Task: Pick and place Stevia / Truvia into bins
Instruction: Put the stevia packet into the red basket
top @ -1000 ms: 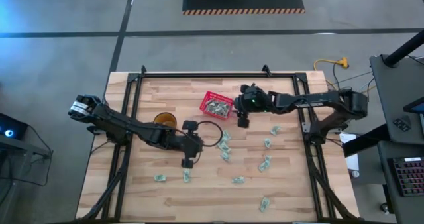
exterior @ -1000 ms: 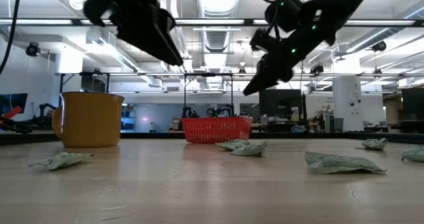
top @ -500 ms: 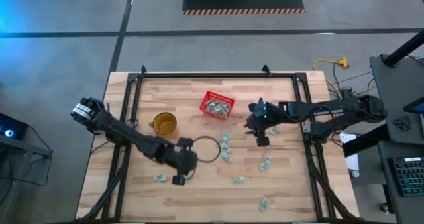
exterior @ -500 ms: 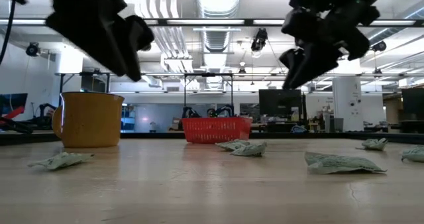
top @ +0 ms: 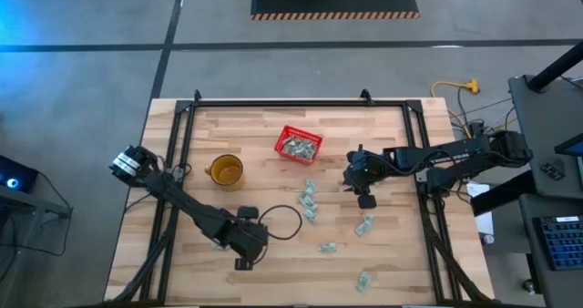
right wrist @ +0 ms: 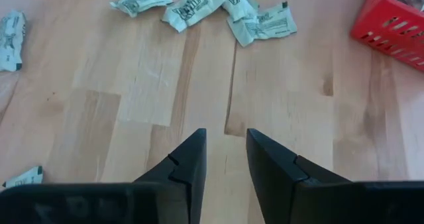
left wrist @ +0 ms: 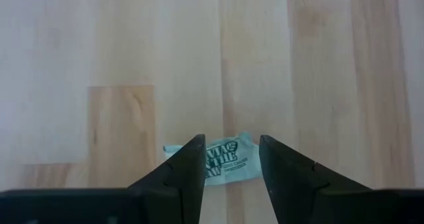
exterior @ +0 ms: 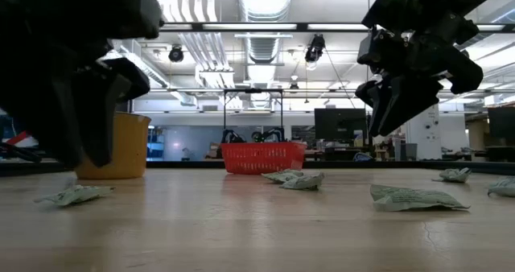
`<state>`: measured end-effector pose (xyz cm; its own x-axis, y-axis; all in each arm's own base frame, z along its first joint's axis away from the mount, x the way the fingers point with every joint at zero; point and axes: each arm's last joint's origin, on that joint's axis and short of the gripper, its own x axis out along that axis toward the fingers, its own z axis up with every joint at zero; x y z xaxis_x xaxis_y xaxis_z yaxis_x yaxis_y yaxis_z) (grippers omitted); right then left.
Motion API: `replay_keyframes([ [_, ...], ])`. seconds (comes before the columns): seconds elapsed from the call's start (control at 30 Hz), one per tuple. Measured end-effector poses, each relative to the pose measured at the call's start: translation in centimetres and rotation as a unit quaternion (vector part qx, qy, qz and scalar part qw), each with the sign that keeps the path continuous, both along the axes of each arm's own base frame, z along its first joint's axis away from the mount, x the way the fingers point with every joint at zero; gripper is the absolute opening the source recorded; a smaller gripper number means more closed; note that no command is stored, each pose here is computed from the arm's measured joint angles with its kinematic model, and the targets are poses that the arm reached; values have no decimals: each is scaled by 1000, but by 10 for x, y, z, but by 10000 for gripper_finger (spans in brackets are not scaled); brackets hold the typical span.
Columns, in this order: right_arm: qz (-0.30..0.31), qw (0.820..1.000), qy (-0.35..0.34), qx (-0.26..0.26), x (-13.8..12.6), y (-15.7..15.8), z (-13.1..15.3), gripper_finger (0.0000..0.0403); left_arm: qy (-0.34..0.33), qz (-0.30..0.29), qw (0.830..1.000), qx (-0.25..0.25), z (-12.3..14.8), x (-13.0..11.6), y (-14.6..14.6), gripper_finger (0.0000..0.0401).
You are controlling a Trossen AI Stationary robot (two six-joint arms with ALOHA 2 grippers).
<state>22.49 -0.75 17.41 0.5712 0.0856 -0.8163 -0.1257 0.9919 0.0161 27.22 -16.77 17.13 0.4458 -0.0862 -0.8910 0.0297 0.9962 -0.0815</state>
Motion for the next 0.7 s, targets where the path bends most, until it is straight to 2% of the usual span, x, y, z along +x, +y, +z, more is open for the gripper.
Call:
replay_keyframes([
  [0.27,-1,1000,-6,1,1,0,0,84,31,-9,999,20,-22,-1,-9,125],
  [0.7,-1,1000,-8,1,1,0,0,70,32,0,999,17,-22,0,-9,125],
])
